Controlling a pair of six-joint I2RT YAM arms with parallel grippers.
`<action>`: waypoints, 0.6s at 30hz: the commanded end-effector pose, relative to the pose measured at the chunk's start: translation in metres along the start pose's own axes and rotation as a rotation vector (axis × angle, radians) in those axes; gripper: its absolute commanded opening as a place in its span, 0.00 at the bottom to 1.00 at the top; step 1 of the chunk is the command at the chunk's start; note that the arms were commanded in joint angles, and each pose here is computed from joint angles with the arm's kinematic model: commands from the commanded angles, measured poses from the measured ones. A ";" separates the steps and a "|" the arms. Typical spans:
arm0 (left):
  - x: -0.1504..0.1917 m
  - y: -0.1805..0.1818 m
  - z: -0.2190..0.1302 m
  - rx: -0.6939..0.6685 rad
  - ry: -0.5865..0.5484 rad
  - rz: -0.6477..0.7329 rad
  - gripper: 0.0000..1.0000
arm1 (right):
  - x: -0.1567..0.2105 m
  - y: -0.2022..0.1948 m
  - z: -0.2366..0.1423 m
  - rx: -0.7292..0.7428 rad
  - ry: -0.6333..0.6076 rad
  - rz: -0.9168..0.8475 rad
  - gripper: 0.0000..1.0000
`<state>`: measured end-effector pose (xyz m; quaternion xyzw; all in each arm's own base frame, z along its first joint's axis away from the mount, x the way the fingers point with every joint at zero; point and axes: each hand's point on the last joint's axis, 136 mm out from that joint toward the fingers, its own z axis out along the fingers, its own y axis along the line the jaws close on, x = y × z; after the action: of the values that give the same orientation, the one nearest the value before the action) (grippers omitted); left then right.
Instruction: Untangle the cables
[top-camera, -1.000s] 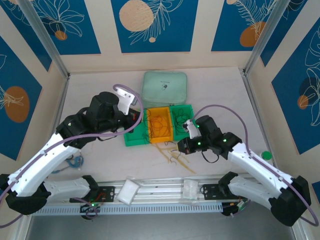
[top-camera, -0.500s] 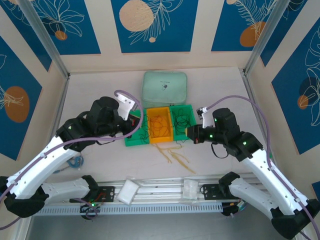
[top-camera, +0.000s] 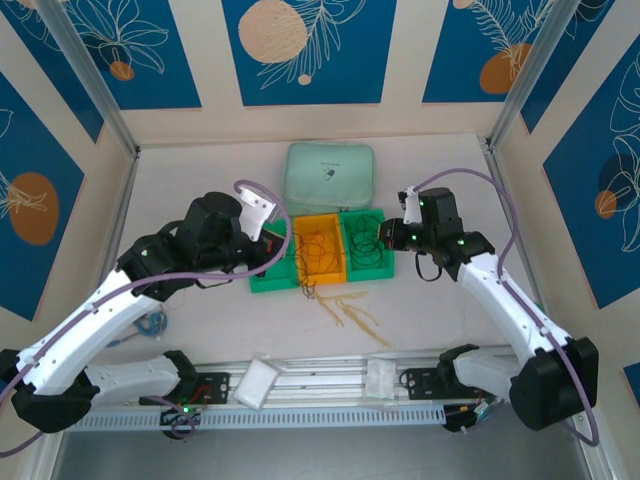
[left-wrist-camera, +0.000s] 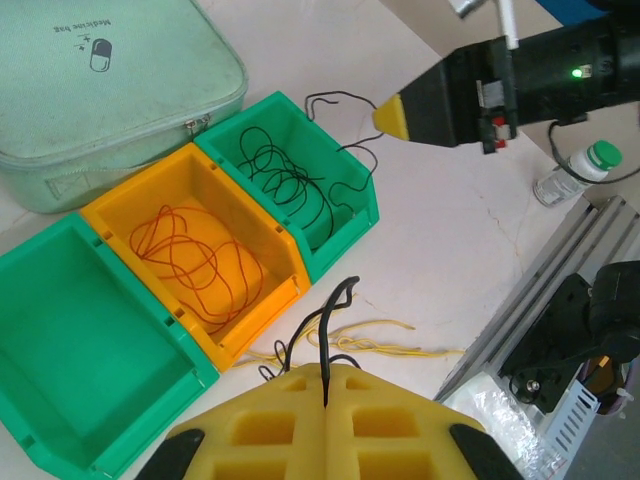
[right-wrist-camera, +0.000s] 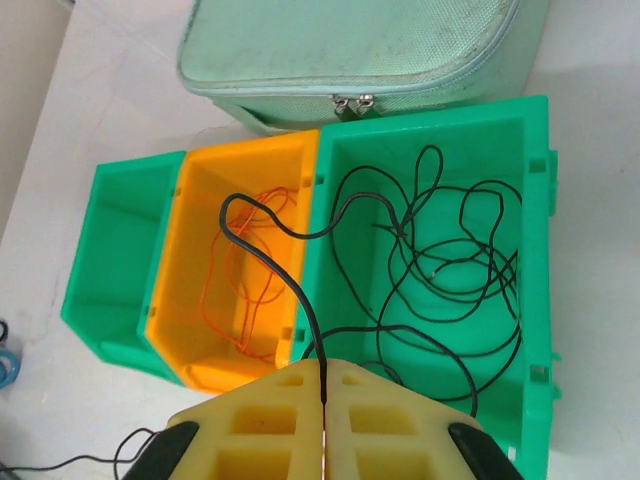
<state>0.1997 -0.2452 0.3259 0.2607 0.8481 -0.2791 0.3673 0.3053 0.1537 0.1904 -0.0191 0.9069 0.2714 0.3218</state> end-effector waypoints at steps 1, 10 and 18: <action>-0.015 -0.008 -0.003 0.043 -0.040 0.013 0.05 | -0.011 0.001 0.012 -0.025 -0.025 -0.022 0.08; -0.027 -0.020 0.012 0.097 -0.032 0.022 0.05 | 0.003 -0.021 0.038 0.018 0.050 0.040 0.18; -0.060 -0.037 0.021 0.159 -0.077 0.046 0.06 | 0.006 -0.029 0.021 -0.005 0.042 0.097 0.23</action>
<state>0.2176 -0.2890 0.3393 0.2833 0.8332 -0.3173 0.3533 0.3304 0.1420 0.1510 0.0152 0.9183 0.2705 0.2886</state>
